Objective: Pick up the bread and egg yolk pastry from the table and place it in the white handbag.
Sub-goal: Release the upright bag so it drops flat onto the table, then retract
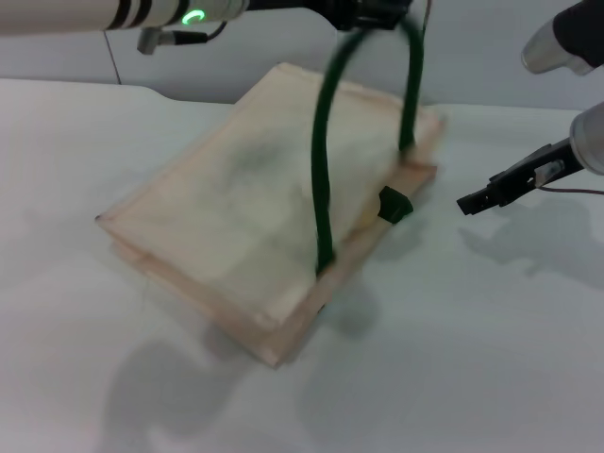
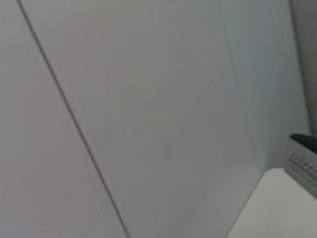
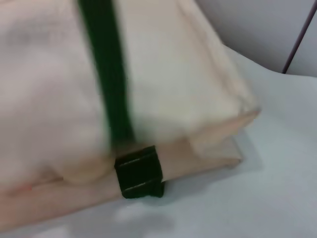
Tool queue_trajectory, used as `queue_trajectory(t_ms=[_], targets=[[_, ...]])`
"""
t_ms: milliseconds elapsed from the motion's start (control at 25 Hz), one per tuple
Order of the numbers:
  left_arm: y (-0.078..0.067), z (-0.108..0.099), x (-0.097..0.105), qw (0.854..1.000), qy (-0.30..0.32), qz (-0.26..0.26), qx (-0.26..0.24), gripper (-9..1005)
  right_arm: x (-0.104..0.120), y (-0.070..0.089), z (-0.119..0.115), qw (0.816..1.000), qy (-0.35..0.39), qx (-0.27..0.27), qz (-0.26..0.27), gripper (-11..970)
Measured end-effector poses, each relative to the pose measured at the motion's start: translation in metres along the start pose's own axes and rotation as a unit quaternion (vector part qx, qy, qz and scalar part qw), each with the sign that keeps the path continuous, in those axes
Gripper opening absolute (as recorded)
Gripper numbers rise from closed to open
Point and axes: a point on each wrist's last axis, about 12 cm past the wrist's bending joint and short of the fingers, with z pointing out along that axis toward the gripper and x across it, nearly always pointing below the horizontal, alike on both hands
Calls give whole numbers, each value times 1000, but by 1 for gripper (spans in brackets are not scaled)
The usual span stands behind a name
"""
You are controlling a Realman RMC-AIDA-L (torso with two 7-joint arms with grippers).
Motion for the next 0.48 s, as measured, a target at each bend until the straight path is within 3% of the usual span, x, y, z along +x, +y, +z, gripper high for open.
queue_trajectory(t_ms=[240,480], targets=[[-3,5,10,999,-12,-15,28,874,1,0,0,1000,0,0,0,681],[7,1,22,1000,-12,-21,-13,873,1,-3,0,999,-29,0,17,680]])
